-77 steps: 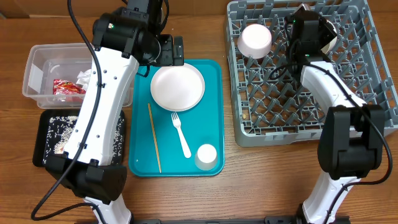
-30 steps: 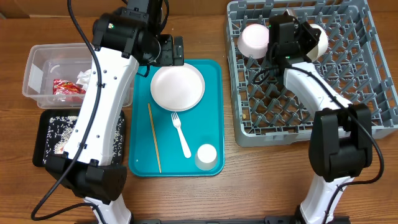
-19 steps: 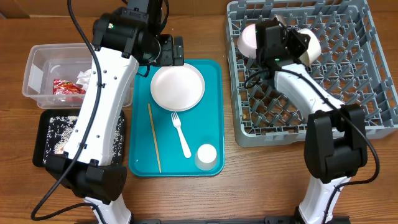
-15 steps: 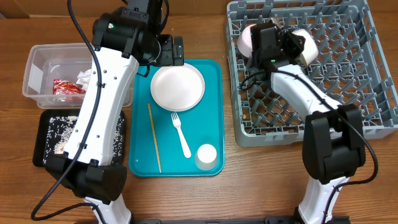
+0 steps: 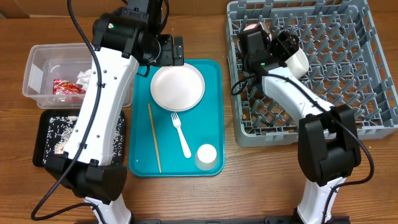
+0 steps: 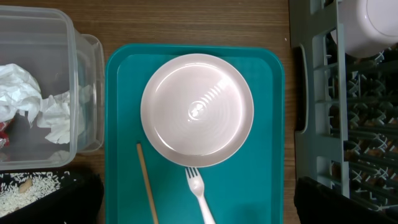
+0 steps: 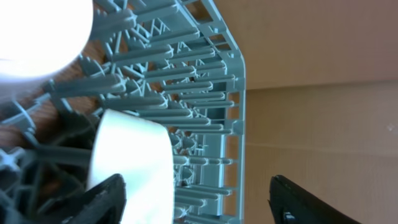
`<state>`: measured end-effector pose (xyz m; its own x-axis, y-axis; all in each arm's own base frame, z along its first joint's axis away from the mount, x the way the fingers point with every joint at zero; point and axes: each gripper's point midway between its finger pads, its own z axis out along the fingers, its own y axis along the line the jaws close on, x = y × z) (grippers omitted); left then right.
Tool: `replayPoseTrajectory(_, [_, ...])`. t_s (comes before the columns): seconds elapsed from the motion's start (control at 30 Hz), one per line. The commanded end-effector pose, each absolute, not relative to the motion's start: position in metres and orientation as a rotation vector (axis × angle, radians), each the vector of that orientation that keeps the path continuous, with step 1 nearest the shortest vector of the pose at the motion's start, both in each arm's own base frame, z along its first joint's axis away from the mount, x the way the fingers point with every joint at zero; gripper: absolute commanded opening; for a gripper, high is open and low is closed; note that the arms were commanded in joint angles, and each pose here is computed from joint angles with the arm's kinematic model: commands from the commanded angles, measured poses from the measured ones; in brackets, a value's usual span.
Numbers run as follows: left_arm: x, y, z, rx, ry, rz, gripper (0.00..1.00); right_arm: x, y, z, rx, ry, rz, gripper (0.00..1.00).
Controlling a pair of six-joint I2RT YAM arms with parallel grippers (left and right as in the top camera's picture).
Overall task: Sort waste into correct bins and load items into the dishwasher
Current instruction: 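Lower the inverted green bowl into the rack beside the pink bowl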
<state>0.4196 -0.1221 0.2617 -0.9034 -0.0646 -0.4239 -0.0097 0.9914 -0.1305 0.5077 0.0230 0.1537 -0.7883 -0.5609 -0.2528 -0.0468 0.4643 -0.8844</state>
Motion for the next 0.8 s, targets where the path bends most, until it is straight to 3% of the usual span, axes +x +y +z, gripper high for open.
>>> replayPoseTrajectory(0.0, [0.422, -0.123, 0.267, -0.030, 2.674, -0.160, 1.00, 0.505, 0.029, 0.177, -0.341, 2.160, -1.195, 0.81])
replayPoseTrajectory(0.2, [0.422, -0.123, 0.267, -0.030, 2.674, -0.160, 1.00, 0.493, 0.045, 0.212, -0.319, 2.185, -0.863, 0.88])
replayPoseTrajectory(0.37, [0.422, -0.123, 0.267, -0.030, 2.674, -0.160, 1.00, 0.479, 0.043, 0.253, -0.173, 2.165, -0.557, 0.78])
replayPoseTrajectory(0.43, [0.422, -0.123, 0.267, -0.030, 2.674, -0.160, 1.00, 0.473, 0.039, 0.265, -0.115, 2.167, -0.419, 0.66])
replayPoseTrajectory(0.63, [0.422, -0.123, 0.267, -0.030, 2.674, -0.160, 1.00, 0.466, 0.026, 0.266, 0.014, 2.221, 0.004, 0.04])
replayPoseTrajectory(0.77, [0.422, -0.123, 0.267, -0.030, 2.674, -0.160, 1.00, 0.465, 0.015, 0.263, 0.045, 2.236, 0.264, 0.04])
